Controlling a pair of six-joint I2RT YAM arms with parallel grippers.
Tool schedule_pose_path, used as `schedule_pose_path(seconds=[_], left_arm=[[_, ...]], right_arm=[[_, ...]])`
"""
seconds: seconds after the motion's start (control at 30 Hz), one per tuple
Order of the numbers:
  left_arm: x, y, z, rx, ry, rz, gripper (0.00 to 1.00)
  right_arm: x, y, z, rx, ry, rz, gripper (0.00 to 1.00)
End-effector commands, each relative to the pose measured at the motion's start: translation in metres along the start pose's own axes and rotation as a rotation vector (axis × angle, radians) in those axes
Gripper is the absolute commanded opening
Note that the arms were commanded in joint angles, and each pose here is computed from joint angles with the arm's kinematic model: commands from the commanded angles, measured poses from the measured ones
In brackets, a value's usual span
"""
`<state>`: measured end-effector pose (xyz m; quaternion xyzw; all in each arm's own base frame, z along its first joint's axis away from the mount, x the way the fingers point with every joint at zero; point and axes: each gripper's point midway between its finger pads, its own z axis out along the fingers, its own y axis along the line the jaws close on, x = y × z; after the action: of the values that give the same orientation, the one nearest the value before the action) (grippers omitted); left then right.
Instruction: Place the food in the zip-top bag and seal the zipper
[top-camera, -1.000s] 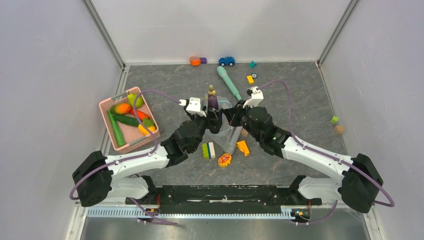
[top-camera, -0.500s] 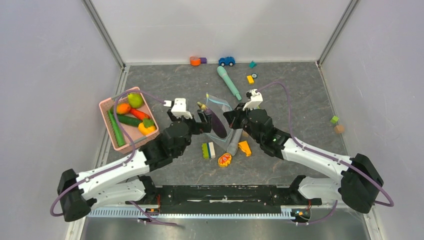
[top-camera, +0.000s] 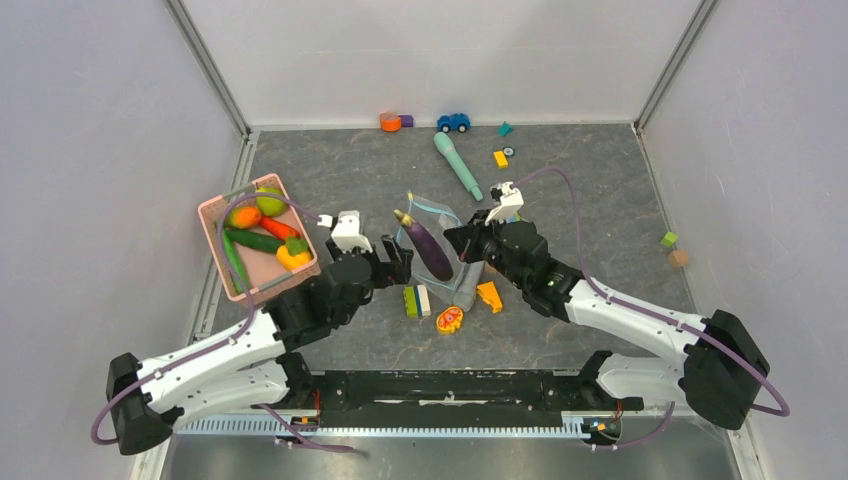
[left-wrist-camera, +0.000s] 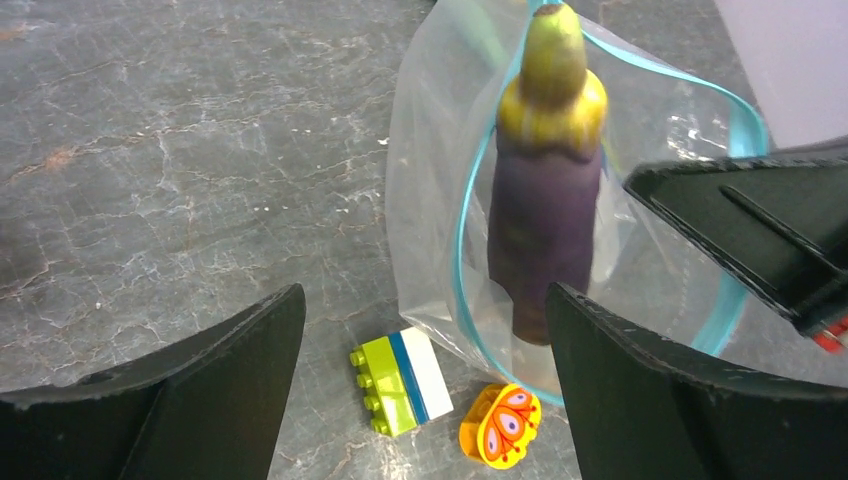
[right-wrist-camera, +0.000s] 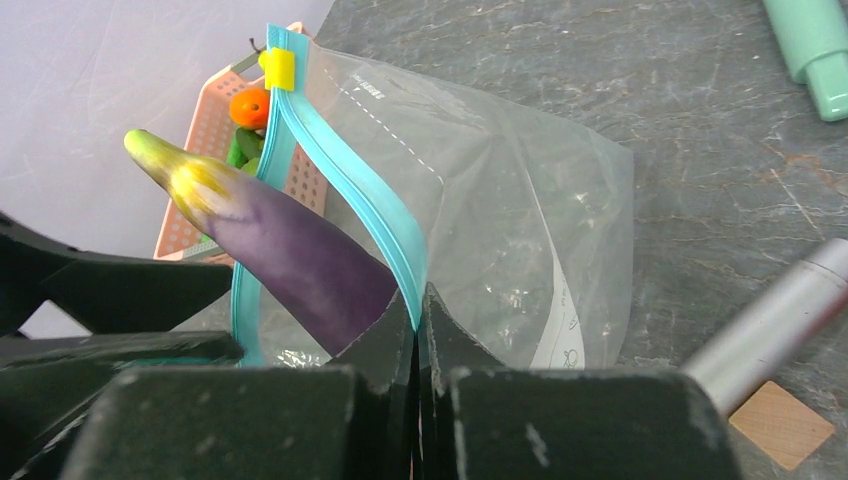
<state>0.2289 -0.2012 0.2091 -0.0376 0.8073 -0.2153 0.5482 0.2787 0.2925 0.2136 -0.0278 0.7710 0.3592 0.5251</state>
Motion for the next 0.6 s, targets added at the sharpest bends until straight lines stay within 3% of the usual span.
schedule_pose_path(seconds=[0.0, 0.1, 0.17, 0.3, 0.37, 0.4, 0.57], left_arm=[[-0.005, 0.003, 0.015, -0.077, -0.05, -0.024, 0.92], [-0.004, 0.008, 0.028, -0.128, -0.052, -0.007, 0.84], [-0.004, 0.009, 0.036, -0.14, -0.042, -0.007, 0.71], [-0.014, 0.01, 0.043, -0.154, -0.043, -0.016, 0.22], [-0.027, 0.01, 0.039, -0.17, -0.056, -0.002, 0.07], [-0.036, 0.01, 0.036, -0.182, -0.07, 0.009, 0.02], [-0.076, 0.004, 0.024, -0.204, -0.128, 0.048, 0.02]], right_arm=[[-0.013, 0.023, -0.006, -0.113, -0.036, -0.02, 0.0], [-0.01, 0.025, -0.007, -0.133, -0.024, -0.029, 0.0], [-0.008, 0.024, -0.007, -0.131, -0.015, -0.034, 0.0], [-0.006, 0.023, -0.005, -0.126, -0.006, -0.066, 0.0], [-0.009, 0.017, -0.001, -0.081, 0.007, -0.135, 0.0], [-0.012, 0.01, 0.002, -0.035, 0.021, -0.184, 0.0], [-0.027, -0.013, 0.013, 0.138, 0.067, -0.34, 0.0]])
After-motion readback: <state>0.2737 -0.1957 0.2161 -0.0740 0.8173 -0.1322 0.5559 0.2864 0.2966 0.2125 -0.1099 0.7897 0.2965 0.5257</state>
